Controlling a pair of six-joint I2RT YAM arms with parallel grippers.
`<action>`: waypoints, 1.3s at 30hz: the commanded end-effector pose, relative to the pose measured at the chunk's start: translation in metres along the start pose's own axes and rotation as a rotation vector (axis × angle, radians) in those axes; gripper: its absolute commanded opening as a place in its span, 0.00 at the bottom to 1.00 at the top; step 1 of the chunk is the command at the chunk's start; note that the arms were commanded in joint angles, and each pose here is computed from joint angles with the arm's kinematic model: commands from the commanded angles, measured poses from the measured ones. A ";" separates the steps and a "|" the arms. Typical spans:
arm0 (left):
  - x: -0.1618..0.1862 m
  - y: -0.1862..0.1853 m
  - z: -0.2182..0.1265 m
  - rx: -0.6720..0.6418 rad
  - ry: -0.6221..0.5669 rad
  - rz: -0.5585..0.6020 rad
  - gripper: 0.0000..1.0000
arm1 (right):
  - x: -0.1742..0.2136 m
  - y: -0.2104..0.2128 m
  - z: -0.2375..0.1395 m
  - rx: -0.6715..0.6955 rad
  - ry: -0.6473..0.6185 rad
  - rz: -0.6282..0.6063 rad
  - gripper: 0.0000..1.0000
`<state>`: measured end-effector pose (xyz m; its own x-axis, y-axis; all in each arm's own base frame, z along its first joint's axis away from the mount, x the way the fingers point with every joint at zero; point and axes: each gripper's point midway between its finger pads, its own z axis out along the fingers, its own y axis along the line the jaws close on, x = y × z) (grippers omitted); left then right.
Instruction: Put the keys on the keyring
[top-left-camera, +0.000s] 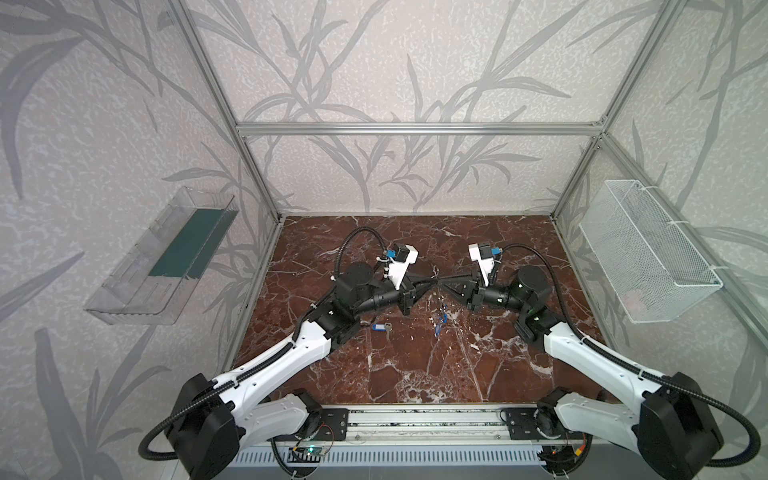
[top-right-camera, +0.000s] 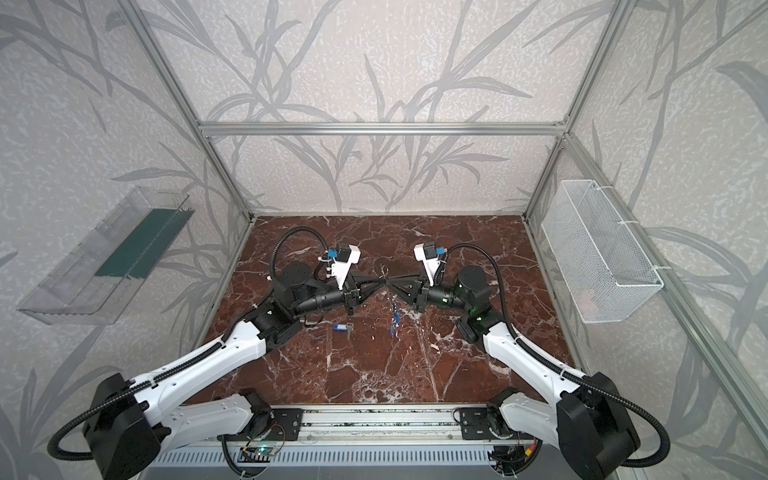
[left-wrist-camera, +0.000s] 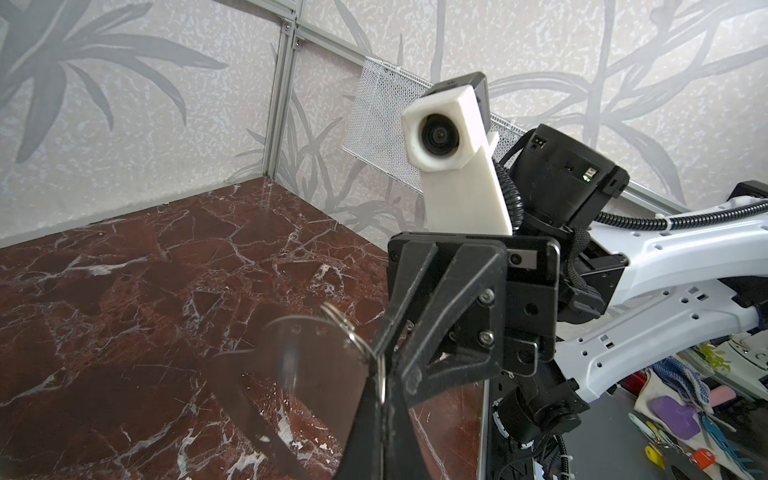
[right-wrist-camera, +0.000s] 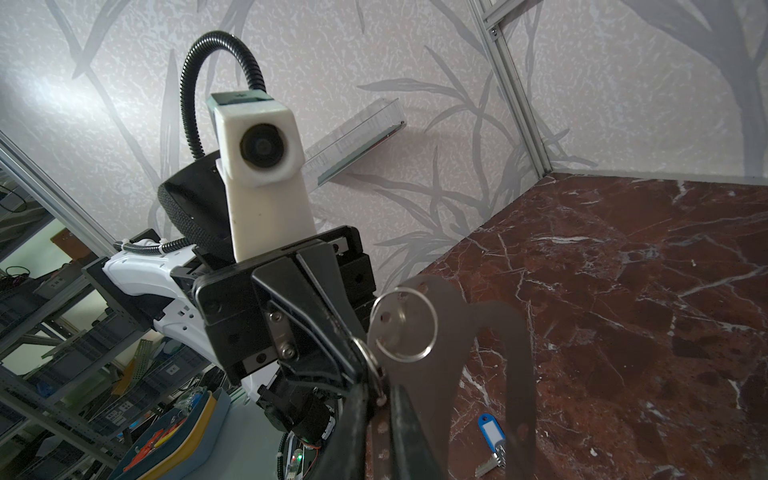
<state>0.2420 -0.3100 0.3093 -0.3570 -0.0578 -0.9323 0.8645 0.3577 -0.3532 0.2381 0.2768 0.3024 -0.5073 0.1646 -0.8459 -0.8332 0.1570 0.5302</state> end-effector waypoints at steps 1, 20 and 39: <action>-0.018 -0.014 0.003 0.059 -0.030 0.020 0.00 | -0.003 0.014 0.000 -0.058 -0.002 -0.034 0.09; -0.018 -0.013 -0.003 0.042 -0.024 0.023 0.03 | -0.005 0.014 -0.005 -0.034 -0.043 -0.080 0.00; -0.017 -0.020 0.000 0.102 -0.014 0.000 0.00 | -0.009 0.019 -0.001 -0.091 -0.039 -0.054 0.06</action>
<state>0.2361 -0.3122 0.3092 -0.3894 -0.0415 -0.9201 0.8693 0.3137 -0.3820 0.2357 0.2738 0.3056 -0.4751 0.1925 -0.8586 -0.8513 0.1464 0.5039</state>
